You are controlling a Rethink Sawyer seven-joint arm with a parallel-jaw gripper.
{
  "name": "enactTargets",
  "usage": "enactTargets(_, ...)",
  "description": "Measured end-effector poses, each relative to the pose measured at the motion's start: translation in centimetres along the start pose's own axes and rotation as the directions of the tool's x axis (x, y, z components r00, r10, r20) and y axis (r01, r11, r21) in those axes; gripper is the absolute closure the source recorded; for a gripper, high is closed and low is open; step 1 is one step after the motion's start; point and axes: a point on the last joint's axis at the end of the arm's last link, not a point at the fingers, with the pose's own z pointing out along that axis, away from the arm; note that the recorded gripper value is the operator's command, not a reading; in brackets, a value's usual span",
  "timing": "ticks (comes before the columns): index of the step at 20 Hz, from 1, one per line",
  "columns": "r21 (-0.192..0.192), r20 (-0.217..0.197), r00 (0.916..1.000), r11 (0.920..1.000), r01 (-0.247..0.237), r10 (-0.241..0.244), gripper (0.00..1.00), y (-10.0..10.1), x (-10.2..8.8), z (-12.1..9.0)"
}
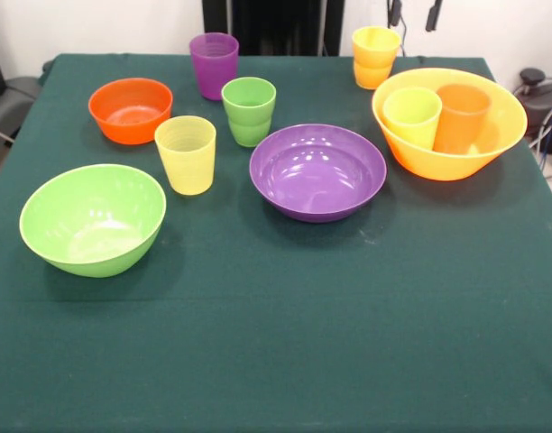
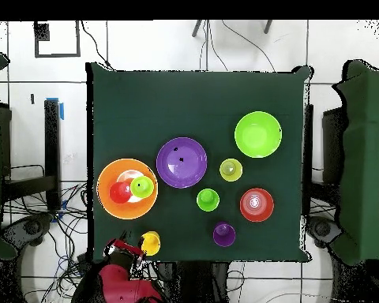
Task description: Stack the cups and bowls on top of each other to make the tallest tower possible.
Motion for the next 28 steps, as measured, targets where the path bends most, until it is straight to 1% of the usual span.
enactTargets(8,0.005,-0.005,1.0,1.0,0.0,0.0,0.0,-0.2,0.2,0.2)
enactTargets(13,0.026,-0.027,0.9996,0.9996,0.006,-0.006,0.0,-0.8,1.0,0.8)
enactTargets(14,0.037,-0.04,0.9992,0.9992,0.01,-0.009,0.0,-1.1,1.5,1.2)
enactTargets(17,0.052,-0.056,0.9983,0.9985,0.015,-0.012,0.0,-1.6,2.1,1.6)
enactTargets(28,0.09,-0.092,0.9956,0.9955,0.029,-0.02,0.0,-3.0,3.8,3.1)
